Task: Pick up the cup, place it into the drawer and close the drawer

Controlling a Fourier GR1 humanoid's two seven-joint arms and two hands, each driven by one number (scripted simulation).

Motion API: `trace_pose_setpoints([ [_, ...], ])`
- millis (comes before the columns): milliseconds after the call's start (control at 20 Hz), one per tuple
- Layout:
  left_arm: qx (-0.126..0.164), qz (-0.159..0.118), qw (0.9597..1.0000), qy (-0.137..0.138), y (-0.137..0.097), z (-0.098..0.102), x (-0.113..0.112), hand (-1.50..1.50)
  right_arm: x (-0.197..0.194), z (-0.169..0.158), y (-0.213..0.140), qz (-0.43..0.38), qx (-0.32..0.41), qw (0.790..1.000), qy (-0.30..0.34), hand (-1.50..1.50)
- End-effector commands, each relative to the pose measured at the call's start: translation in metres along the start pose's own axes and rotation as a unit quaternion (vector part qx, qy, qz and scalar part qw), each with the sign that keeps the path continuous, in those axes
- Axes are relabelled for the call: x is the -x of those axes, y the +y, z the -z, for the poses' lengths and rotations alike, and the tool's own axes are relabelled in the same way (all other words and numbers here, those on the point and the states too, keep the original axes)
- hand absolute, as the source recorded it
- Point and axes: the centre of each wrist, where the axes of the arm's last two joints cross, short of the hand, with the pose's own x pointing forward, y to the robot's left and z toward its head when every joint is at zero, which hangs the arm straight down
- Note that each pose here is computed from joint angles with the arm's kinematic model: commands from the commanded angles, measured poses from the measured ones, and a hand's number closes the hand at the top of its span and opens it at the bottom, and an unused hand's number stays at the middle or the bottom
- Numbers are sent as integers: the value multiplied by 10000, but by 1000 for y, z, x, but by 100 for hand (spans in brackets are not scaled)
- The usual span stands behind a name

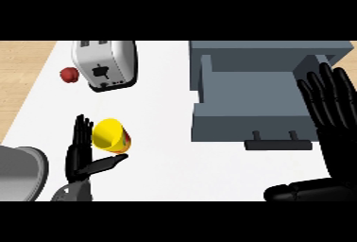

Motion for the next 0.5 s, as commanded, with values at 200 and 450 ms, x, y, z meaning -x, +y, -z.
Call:
trace_pose_setpoints([
  [200, 68, -286, 9994, -155, -5, 1, 6, -150, 15, -6, 10, 37, 45, 10000, -12, -150],
  [450, 34, -515, 9987, -30, -13, 9, 12, -150, -2, 8, 0, 4, 105, 9999, -21, -150],
])
